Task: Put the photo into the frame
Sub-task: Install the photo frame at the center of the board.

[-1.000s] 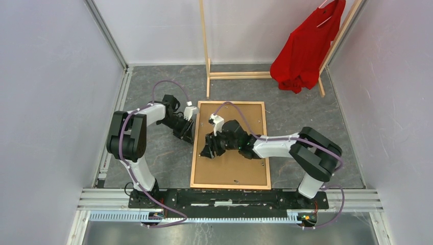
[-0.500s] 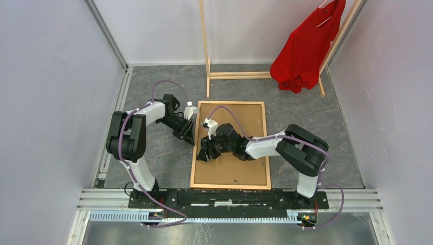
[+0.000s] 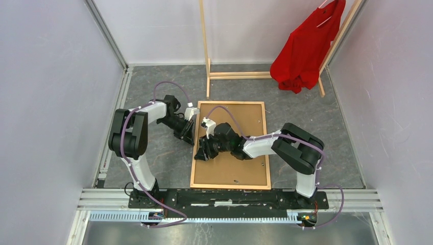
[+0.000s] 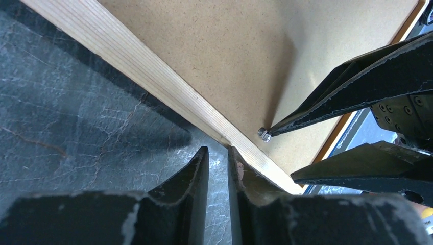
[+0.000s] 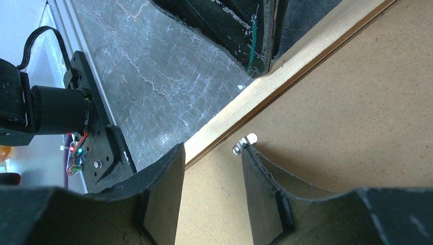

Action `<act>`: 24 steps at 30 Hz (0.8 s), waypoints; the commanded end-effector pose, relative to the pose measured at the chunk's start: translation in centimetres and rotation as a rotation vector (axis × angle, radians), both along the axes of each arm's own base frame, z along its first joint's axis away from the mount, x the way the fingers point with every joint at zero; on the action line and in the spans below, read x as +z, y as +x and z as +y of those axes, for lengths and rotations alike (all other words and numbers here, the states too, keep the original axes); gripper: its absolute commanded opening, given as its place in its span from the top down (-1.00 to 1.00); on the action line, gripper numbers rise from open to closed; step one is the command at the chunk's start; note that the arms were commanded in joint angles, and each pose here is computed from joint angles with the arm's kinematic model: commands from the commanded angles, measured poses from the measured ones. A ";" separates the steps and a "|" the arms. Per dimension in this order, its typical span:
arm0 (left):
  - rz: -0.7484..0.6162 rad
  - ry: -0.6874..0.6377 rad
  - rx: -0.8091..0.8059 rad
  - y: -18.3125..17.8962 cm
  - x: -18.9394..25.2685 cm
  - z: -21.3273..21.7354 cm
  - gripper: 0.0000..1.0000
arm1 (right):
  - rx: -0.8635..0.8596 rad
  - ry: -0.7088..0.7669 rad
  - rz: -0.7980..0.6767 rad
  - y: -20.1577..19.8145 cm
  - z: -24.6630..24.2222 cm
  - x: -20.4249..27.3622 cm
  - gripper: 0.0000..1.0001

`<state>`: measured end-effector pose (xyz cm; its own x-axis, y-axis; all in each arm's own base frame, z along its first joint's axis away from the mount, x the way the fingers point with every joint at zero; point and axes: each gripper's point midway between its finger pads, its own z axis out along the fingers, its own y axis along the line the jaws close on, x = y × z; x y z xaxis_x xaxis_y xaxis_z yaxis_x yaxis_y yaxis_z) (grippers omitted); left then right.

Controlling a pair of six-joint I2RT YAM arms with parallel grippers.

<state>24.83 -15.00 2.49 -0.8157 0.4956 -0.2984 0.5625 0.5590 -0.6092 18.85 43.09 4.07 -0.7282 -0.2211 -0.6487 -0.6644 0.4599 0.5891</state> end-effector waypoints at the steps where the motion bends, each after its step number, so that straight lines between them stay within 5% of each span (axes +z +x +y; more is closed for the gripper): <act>1: -0.024 -0.031 -0.014 0.7 -0.3 -0.6 0.49 | 0.014 0.036 0.001 0.2 1.2 0.7 -0.01; 24: -0.040 -0.004 -0.011 1.3 -0.5 -0.3 0.58 | -0.016 0.059 -0.022 2.6 0.5 2.4 0.10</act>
<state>24.69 -15.23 2.53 -0.8193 0.4908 -0.2964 0.5552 0.5500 -0.6239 19.36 43.58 3.92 -0.7404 -0.2163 -0.6364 -0.6547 0.4466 0.6099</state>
